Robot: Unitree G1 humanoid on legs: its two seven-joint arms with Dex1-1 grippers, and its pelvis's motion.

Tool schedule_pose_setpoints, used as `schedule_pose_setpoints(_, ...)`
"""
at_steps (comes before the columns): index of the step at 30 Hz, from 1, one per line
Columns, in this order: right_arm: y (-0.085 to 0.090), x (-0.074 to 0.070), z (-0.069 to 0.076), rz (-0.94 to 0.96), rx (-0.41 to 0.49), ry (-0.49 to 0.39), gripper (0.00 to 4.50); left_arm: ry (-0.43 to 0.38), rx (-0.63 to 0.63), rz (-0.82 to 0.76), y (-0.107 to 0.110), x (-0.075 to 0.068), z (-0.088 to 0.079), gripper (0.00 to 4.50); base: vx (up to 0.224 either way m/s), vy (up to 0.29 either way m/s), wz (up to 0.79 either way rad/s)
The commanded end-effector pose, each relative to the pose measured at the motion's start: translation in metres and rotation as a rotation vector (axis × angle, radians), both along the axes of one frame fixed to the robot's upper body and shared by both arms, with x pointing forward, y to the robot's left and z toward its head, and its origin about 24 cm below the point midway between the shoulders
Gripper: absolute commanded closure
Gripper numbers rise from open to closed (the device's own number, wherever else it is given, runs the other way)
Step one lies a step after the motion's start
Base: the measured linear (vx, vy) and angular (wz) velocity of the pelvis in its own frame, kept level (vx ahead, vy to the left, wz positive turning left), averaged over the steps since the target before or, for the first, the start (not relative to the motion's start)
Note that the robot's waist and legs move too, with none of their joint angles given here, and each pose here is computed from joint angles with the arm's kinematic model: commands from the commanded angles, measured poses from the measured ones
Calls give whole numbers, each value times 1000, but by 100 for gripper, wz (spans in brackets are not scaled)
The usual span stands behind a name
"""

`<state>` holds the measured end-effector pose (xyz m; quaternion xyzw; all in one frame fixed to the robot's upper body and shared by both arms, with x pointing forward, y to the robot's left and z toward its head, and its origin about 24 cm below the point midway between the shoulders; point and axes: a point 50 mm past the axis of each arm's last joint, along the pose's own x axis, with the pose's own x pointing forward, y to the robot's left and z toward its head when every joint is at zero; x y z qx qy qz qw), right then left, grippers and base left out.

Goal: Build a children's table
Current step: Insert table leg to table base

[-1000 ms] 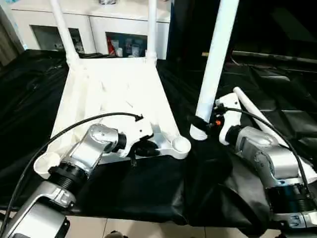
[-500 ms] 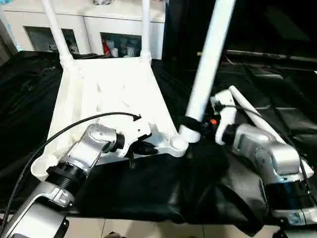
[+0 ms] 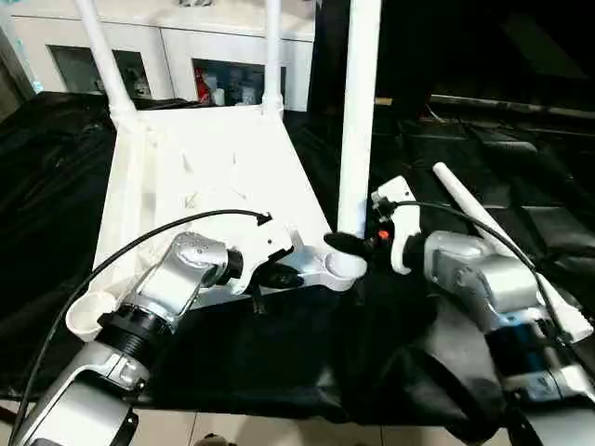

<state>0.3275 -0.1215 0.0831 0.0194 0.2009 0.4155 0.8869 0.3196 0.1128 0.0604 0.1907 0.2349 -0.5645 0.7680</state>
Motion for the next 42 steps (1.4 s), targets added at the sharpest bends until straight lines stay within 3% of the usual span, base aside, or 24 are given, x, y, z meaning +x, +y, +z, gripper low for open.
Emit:
schedule_pose_setpoints(1,-3,4,-2,-15,-12,5,257,-12,-59,-10,-5,0,7,450,0,0,0)
schedule_pose_setpoints(10,-4,3,-12,-6,84,66,257,-15,-42,7,-5,1,4,450,0,0,0)
schedule_pose_setpoints(14,-9,0,-26,-37,106,103,257,-25,-45,25,-5,3,6,450,0,0,0)
schedule_pose_setpoints(21,-13,-8,-44,-76,107,85,257,-44,-41,56,-2,7,7,450,0,0,0)
schedule_pose_setpoints(28,-17,-17,-66,-176,179,71,257,-54,-35,76,4,10,11,450,0,0,0)
schedule_pose_setpoints(42,-20,-33,-81,-196,201,46,259,-51,-20,83,6,11,9,450,0,0,0)
